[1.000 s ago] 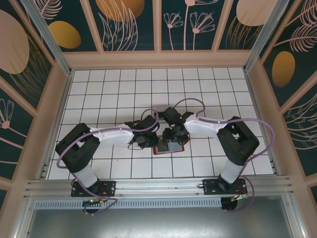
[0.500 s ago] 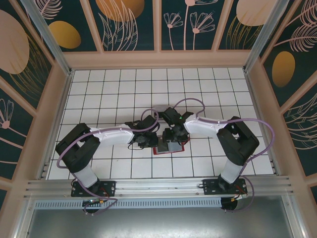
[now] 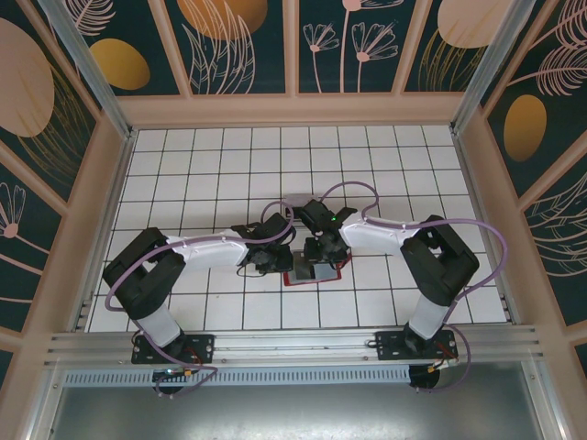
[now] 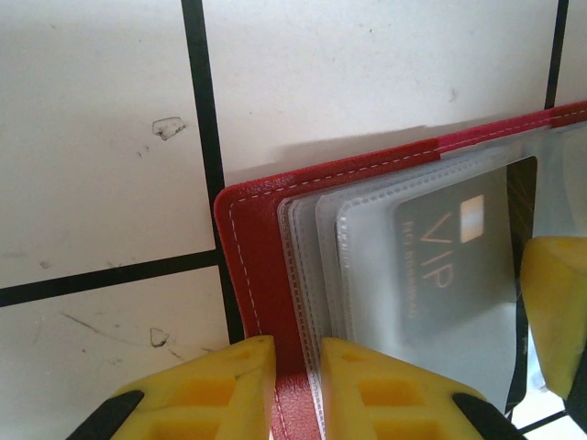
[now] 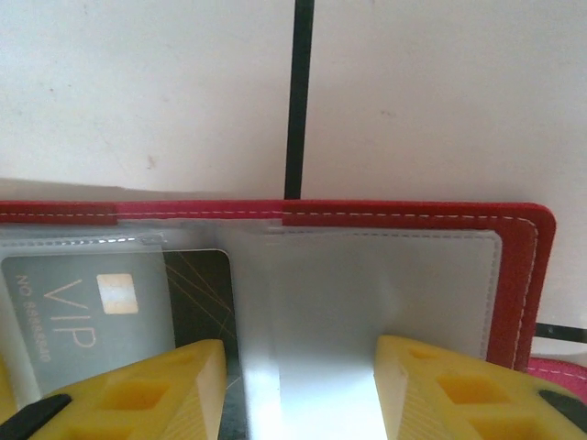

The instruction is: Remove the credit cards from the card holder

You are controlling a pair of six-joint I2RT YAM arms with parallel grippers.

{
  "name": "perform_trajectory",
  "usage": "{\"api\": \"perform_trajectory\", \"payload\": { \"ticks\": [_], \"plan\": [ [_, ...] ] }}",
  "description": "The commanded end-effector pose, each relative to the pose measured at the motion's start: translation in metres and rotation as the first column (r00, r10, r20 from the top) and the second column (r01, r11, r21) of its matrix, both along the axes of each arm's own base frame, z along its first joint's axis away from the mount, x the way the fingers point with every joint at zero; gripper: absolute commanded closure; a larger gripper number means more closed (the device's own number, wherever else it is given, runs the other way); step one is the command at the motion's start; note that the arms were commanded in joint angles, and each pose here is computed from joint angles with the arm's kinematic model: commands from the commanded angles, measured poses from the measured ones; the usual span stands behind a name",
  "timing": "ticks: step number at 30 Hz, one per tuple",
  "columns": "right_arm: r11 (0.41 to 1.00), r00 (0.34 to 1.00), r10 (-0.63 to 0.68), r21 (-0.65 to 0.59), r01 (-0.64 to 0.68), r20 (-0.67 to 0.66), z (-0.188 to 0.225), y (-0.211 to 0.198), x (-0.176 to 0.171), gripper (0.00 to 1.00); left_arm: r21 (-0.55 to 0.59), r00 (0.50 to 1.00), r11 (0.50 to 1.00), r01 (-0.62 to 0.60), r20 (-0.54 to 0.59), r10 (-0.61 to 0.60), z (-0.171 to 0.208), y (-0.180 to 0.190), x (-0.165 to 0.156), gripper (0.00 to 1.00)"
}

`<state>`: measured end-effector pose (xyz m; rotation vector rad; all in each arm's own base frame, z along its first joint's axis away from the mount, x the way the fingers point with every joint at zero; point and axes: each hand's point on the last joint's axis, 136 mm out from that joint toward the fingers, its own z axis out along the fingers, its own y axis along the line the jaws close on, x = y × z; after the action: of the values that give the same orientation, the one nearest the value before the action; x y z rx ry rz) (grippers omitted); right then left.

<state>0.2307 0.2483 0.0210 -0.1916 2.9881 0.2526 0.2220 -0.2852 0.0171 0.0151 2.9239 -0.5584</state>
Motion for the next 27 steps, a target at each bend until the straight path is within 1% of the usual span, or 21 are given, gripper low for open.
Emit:
{"api": "perform_trajectory", "payload": {
  "ticks": [1, 3, 8, 13, 16, 19, 20, 23, 27],
  "plan": [
    [0.996, 0.999, -0.031, -0.084, 0.029, -0.027, -0.008, -0.018, -0.007, 0.56, 0.059, 1.000, 0.998, 0.016, -0.014, -0.015, -0.006, 0.008, -0.005, 0.77],
    [0.997, 0.999, -0.037, -0.073, 0.036, -0.018, -0.003, -0.017, -0.005, 0.60, 0.059, 1.000, 0.998, 0.016, -0.013, -0.015, -0.006, 0.008, -0.005, 0.77],
    [0.997, 0.998, -0.050, -0.051, 0.051, 0.028, 0.016, -0.016, 0.003, 0.60, 0.066, 1.000, 0.998, 0.015, -0.008, -0.015, -0.004, 0.008, -0.003, 0.77],
    [0.998, 0.996, -0.068, 0.005, 0.067, 0.057, 0.034, -0.013, 0.007, 0.55, 0.053, 1.000, 0.999, 0.009, 0.023, -0.010, 0.009, 0.005, 0.003, 0.78],
    [0.993, 0.996, -0.076, 0.095, 0.071, 0.046, 0.041, -0.007, 0.005, 0.54, 0.031, 0.999, 1.000, 0.007, 0.040, -0.008, 0.021, 0.001, 0.006, 0.77],
    [0.979, 0.996, -0.083, 0.187, 0.077, 0.022, 0.042, -0.002, 0.003, 0.54, 0.033, 0.999, 0.999, 0.011, 0.037, -0.012, 0.022, 0.001, 0.005, 0.77],
    [0.974, 0.996, -0.083, 0.213, 0.077, 0.015, 0.042, 0.000, 0.002, 0.54, 0.011, 0.998, 1.000, 0.012, 0.054, -0.012, 0.032, -0.006, 0.011, 0.76],
    [0.961, 0.997, -0.080, 0.264, 0.079, -0.008, 0.038, 0.003, -0.001, 0.55, 0.002, 0.998, 1.000, 0.017, 0.053, -0.017, 0.034, -0.009, 0.012, 0.73],
    [0.952, 0.996, -0.080, 0.295, 0.088, -0.041, 0.028, 0.004, -0.006, 0.55, 0.004, 0.998, 0.999, 0.035, 0.044, -0.035, 0.030, -0.015, 0.013, 0.70]
  ]
}}
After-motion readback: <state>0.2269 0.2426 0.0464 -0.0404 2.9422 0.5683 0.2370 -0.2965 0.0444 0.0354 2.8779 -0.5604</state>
